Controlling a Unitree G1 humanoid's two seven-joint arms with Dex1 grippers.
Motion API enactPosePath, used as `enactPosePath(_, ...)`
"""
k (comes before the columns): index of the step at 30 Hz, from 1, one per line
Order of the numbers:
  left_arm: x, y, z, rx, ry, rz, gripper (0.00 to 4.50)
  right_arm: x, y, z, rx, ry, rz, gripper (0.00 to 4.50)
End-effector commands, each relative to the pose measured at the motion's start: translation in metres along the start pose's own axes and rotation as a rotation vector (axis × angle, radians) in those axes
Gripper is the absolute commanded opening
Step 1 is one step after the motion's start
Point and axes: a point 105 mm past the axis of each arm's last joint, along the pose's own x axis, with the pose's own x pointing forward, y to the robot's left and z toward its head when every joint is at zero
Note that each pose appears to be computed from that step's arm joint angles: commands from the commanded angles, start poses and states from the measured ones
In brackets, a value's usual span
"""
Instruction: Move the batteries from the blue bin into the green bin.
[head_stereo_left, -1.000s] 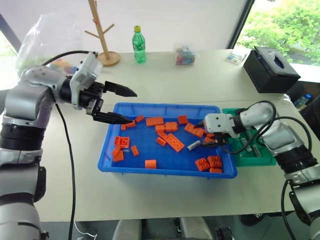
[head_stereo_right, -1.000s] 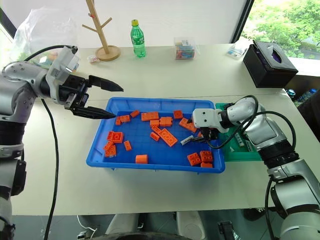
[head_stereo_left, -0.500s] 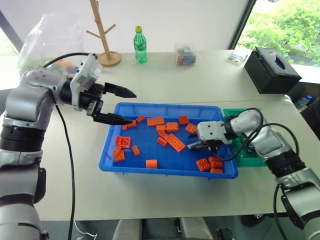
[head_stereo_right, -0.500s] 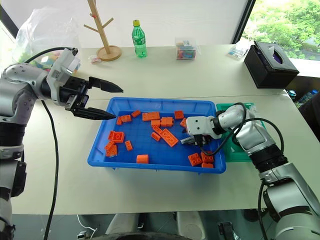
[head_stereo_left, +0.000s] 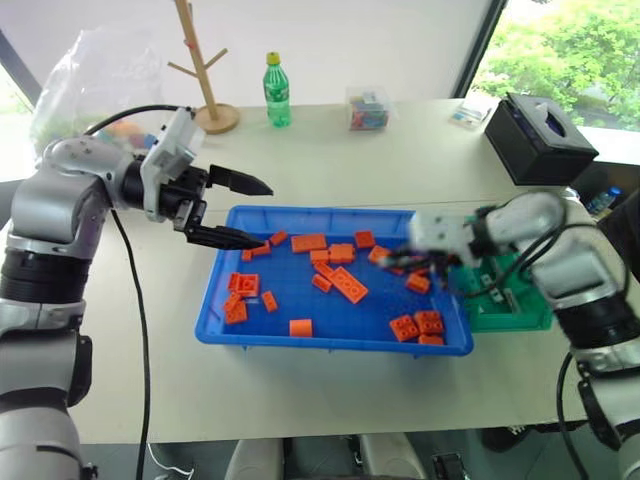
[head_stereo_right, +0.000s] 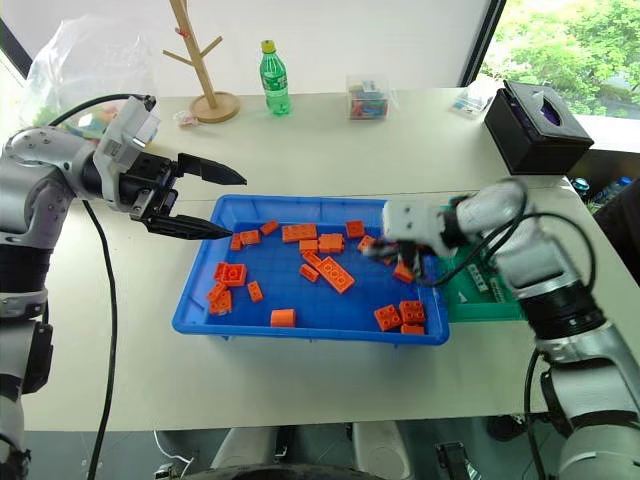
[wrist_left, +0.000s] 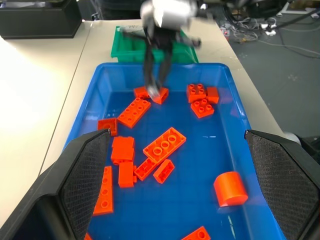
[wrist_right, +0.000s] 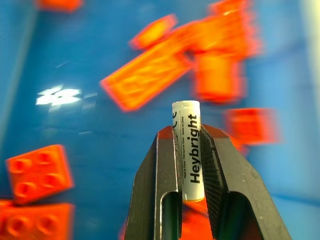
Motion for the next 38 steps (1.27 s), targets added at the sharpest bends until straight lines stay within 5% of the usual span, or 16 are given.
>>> enactPosePath(1, -0.005, 0.001, 0.012, 0.058, -0.010, 0.020, 4.50, -0.049, -0.016, -0.005, 0.019, 0.056, -0.155, 0.05)
enactPosePath(8, -0.001, 0.003, 0.010, 0.057, -0.022, 0.004, 4.50, -0.105, 0.002, -0.067, 0.196, 0.256, -0.301, 0.05)
enactPosePath(15, 0.004, 0.007, 0.011, 0.060, -0.033, -0.012, 4.50, -0.107, 0.009, -0.088, 0.259, 0.285, -0.412, 3.46)
enactPosePath(23, -0.010, 0.008, 0.005, 0.027, -0.016, 0.032, 4.50, -0.163, 0.005, -0.010, 0.384, -0.121, -0.413, 3.46)
enactPosePath(31, -0.050, 0.007, -0.010, -0.038, 0.051, 0.161, 4.50, -0.166, 0.047, -0.019, 0.424, -0.051, -0.276, 3.46)
enactPosePath(38, -0.056, 0.008, -0.016, -0.046, 0.058, 0.212, 4.50, -0.153, 0.053, -0.023, 0.438, -0.075, -0.277, 3.46)
